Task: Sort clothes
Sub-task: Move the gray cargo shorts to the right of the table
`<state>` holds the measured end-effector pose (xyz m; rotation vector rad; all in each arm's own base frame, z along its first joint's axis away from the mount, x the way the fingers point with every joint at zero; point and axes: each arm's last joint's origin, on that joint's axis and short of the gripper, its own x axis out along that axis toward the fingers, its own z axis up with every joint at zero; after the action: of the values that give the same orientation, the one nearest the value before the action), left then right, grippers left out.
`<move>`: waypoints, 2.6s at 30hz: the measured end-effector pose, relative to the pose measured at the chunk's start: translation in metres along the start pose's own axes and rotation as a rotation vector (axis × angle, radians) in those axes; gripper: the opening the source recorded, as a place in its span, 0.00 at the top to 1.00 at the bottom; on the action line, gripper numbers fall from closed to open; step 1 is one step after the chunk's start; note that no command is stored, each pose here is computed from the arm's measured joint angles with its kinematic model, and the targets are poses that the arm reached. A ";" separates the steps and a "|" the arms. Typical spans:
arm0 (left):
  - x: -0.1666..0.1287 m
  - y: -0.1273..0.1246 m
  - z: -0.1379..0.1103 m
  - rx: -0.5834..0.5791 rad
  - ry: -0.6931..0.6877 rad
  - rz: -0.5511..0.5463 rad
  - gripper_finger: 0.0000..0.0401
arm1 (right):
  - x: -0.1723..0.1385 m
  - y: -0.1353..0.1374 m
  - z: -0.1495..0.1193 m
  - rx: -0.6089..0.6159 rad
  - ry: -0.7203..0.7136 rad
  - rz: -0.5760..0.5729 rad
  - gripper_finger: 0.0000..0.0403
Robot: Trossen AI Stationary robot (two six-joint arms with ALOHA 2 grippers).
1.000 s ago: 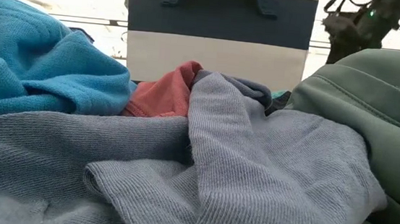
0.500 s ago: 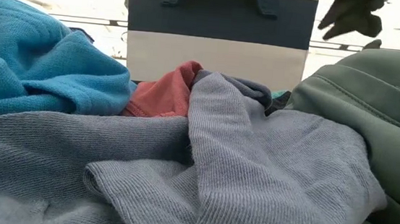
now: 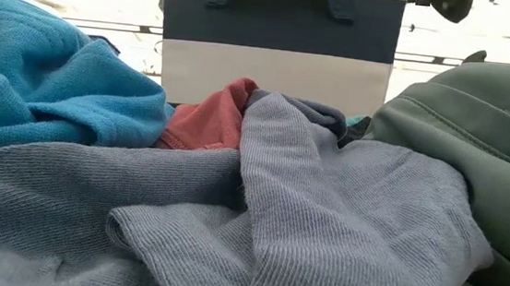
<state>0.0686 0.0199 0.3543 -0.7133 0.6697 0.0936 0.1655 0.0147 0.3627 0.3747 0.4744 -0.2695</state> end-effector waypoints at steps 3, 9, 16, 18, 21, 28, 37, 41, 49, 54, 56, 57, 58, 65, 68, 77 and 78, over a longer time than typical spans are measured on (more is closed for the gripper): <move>0.015 0.007 -0.006 -0.044 0.084 -0.003 0.63 | -0.001 0.001 0.002 -0.024 -0.020 0.012 0.62; 0.055 0.017 -0.017 -0.067 0.266 -0.014 0.63 | -0.001 0.001 0.003 -0.056 -0.031 0.016 0.62; 0.063 -0.004 -0.021 -0.044 0.278 -0.039 0.70 | -0.001 0.001 0.003 -0.089 -0.032 0.013 0.62; 0.063 -0.010 -0.023 -0.039 0.279 -0.038 0.72 | -0.001 0.001 0.003 -0.095 -0.034 0.011 0.62; 0.063 -0.017 -0.027 -0.027 0.279 -0.028 0.74 | -0.001 0.001 0.004 -0.115 -0.048 0.015 0.62; 0.059 -0.044 -0.021 0.013 0.218 -0.107 0.76 | -0.002 0.002 0.006 -0.126 -0.061 0.021 0.62; 0.042 -0.070 -0.008 0.186 0.202 0.047 0.76 | -0.002 0.002 0.006 -0.125 -0.063 0.015 0.62; 0.056 -0.066 -0.021 0.211 0.356 0.212 0.76 | -0.002 0.002 0.006 -0.123 -0.063 0.015 0.62; 0.091 -0.074 -0.032 0.350 0.526 0.330 0.76 | -0.001 0.002 0.005 -0.126 -0.062 0.016 0.62; 0.104 -0.070 -0.039 0.371 0.663 0.475 0.74 | -0.001 0.002 0.005 -0.159 -0.061 0.015 0.62; 0.106 -0.070 -0.040 0.373 0.674 0.490 0.71 | -0.001 0.002 0.005 -0.163 -0.062 0.015 0.62; 0.107 -0.070 -0.040 0.375 0.673 0.495 0.70 | -0.001 0.002 0.005 -0.164 -0.061 0.015 0.62; 0.109 -0.070 -0.040 0.377 0.672 0.501 0.68 | -0.001 0.002 0.005 -0.164 -0.060 0.015 0.62; 0.111 -0.071 -0.040 0.372 0.665 0.505 0.53 | -0.001 0.001 0.004 -0.169 -0.044 0.013 0.62; 0.116 -0.066 -0.043 0.382 0.657 0.527 0.46 | -0.001 0.001 0.004 -0.169 -0.043 0.012 0.62; 0.151 -0.042 -0.071 0.373 0.697 0.516 0.37 | -0.001 0.001 0.004 -0.169 -0.044 0.012 0.62; 0.153 -0.039 -0.074 0.375 0.701 0.522 0.37 | -0.001 0.001 0.004 -0.169 -0.045 0.012 0.62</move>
<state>0.1611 -0.0777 0.2441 -0.1761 1.4949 0.1942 0.1664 0.0144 0.3668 0.2065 0.4473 -0.2234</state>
